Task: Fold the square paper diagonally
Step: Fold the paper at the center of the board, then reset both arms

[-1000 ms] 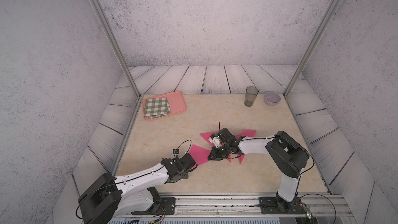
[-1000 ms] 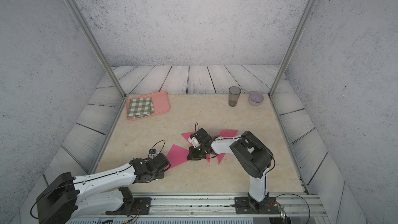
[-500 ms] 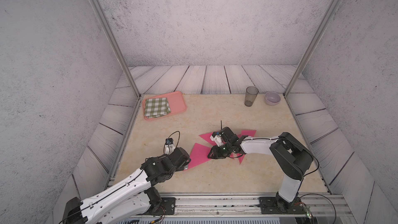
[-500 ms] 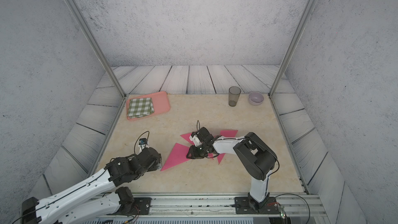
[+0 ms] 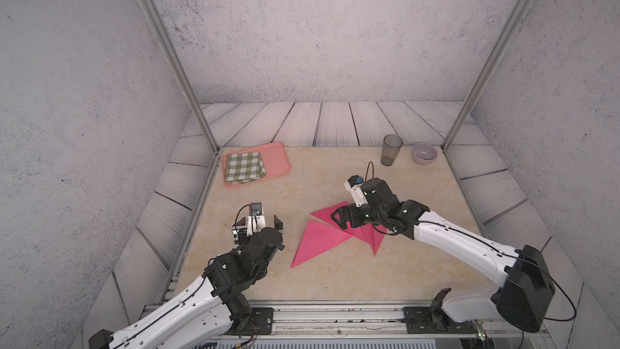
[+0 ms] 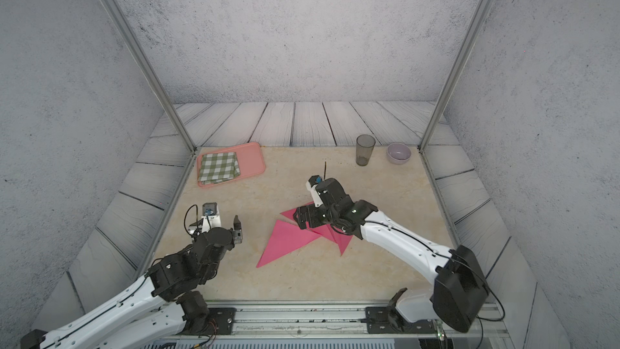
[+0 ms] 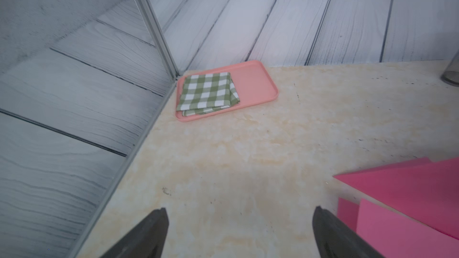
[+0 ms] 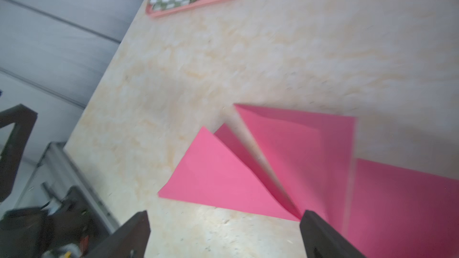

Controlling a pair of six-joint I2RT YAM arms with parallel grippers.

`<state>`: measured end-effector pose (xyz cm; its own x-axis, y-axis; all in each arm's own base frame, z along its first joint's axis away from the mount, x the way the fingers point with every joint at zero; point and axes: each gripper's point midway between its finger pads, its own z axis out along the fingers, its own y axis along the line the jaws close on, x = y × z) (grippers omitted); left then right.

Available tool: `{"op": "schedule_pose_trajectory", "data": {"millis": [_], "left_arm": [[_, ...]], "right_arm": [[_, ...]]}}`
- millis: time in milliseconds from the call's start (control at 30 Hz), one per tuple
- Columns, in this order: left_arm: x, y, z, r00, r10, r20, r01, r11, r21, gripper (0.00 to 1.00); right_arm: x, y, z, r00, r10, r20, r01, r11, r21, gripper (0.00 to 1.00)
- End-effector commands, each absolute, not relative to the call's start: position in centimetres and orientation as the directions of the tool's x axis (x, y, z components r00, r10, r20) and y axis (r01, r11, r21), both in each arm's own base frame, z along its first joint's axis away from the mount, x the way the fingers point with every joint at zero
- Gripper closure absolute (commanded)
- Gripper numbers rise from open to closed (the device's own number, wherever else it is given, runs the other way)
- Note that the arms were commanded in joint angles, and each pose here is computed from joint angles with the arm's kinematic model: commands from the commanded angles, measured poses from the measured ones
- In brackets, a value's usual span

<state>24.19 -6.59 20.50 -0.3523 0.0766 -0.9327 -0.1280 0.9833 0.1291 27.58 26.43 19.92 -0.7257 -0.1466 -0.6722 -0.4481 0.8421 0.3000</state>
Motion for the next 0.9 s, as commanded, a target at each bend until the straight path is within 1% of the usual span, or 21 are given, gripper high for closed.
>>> {"op": "schedule_pose_trajectory", "data": {"millis": [0,33,67,100,167,200,233,300,400,433,533,633,700,767,867], "left_arm": [[26.2,-5.0,21.7,-0.272,0.141,-0.952,-0.22,0.954,0.204,0.03],[26.8,-4.6,21.3,-0.272,0.138,-0.952,-0.232,0.951,0.204,0.03],[27.4,-4.3,20.9,-0.279,0.148,-0.949,-0.238,0.947,0.217,0.03],[28.0,-3.8,20.5,-0.28,0.158,-0.947,-0.257,0.938,0.233,0.03],[29.1,-2.8,20.2,-0.268,0.166,-0.949,-0.306,0.919,0.247,0.03],[29.8,-2.7,19.7,-0.275,0.177,-0.945,-0.297,0.919,0.259,0.03],[30.5,-2.8,19.3,-0.286,0.189,-0.939,-0.275,0.923,0.27,0.03],[31.8,-2.2,18.3,-0.308,0.19,-0.932,-0.279,0.919,0.279,0.03],[33.4,-1.4,17.0,-0.316,0.193,-0.929,-0.29,0.913,0.289,0.03],[33.9,-1.4,16.4,-0.315,0.187,-0.931,-0.275,0.92,0.278,0.03],[34.7,-0.5,14.9,-0.292,0.121,-0.949,-0.27,0.941,0.203,0.03],[35.6,0.9,14.0,-0.28,0.068,-0.958,-0.303,0.94,0.155,0.03],[36.4,0.6,13.8,-0.306,0.103,-0.946,-0.268,0.945,0.189,0.03],[37.3,1.0,13.7,-0.309,0.129,-0.942,-0.27,0.938,0.216,0.03],[38.0,1.7,13.0,-0.3,0.112,-0.947,-0.267,0.943,0.196,0.03]], "right_arm": [[29.2,16.2,21.3,-0.634,-0.13,-0.763,-0.14,0.989,-0.052,0.01],[29.3,13.8,22.0,-0.598,-0.116,-0.793,-0.044,0.993,-0.111,0.01],[29.3,10.8,23.0,-0.55,-0.1,-0.829,0.09,0.98,-0.178,0.01],[29.0,7.9,24.0,-0.494,-0.1,-0.864,0.222,0.946,-0.236,0.01],[28.0,4.1,25.4,-0.39,-0.124,-0.913,0.403,0.868,-0.29,0.01],[27.7,2.8,25.8,-0.341,-0.144,-0.929,0.462,0.835,-0.299,0.01],[27.7,2.4,25.4,-0.32,-0.16,-0.934,0.464,0.833,-0.302,0.01],[28.6,2.5,24.2,-0.274,-0.157,-0.949,0.411,0.873,-0.263,0.01],[29.3,0.6,23.1,-0.228,-0.127,-0.965,0.444,0.869,-0.219,0.01],[29.7,-0.2,22.4,-0.23,-0.11,-0.967,0.457,0.865,-0.207,0.01],[31.5,-1.2,19.9,-0.267,-0.076,-0.961,0.426,0.885,-0.189,0.01],[32.5,-1.9,18.6,-0.228,-0.103,-0.968,0.448,0.872,-0.198,0.01],[33.3,-1.5,17.5,-0.208,-0.08,-0.975,0.387,0.909,-0.157,0.01],[34.0,-1.6,16.3,-0.211,-0.048,-0.976,0.348,0.93,-0.121,0.01],[34.9,-2.7,15.0,-0.219,-0.042,-0.975,0.368,0.922,-0.122,0.01]]}}
